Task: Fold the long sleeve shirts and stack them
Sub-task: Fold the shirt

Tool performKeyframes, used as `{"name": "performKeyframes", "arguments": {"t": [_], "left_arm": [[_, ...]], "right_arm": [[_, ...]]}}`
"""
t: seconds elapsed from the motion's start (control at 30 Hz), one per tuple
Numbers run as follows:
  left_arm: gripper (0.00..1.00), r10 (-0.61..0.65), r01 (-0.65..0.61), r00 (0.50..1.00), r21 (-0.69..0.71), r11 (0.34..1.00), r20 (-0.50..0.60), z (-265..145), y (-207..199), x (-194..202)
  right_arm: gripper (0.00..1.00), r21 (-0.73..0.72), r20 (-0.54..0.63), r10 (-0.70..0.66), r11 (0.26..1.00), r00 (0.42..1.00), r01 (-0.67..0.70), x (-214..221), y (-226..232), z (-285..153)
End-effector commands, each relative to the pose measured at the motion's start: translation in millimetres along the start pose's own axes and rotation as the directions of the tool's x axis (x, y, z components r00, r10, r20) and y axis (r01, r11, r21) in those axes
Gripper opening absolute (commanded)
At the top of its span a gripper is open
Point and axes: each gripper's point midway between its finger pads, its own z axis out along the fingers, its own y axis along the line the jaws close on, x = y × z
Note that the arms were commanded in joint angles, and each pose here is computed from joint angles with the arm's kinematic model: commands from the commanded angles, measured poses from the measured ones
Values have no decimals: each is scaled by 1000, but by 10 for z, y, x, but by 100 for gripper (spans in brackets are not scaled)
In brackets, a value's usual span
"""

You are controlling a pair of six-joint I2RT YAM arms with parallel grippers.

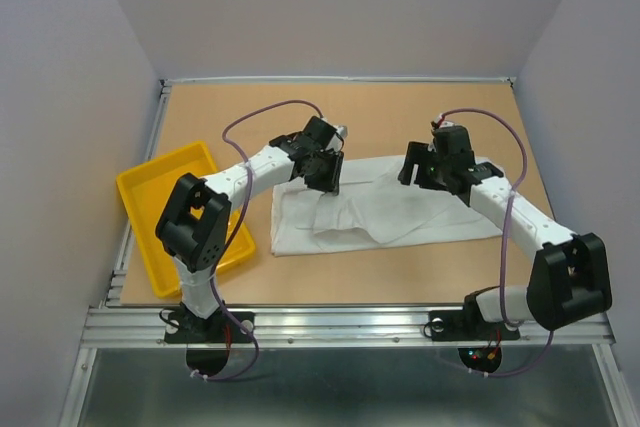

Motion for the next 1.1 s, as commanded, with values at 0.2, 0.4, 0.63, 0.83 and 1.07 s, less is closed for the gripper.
{"name": "performKeyframes", "arguments": {"t": [0.2,0.4,0.63,0.83,1.07], "left_arm": [[80,8,-11,982,12,1000,190,-79,-180,-581],[93,-30,55,957,-79,995,287,-365,175,-589],[94,-67,172,891,-199,965,448,-890,772,-598],[95,61,89,831,-241,967,552,-1275,831,-557],[95,187,-76,799,-212,974,572,-1290,703,-137]], "right_arm": [[78,-426,105,-336,835,936,348,356,886,-671],[79,-497,123,-588,660,799,563,839,1420,-735],[79,-472,106,-746,544,658,693,1101,1596,-655],[74,-469,84,-786,511,613,720,1217,1605,-529],[39,-470,77,-802,494,592,732,1239,1623,-455]]}}
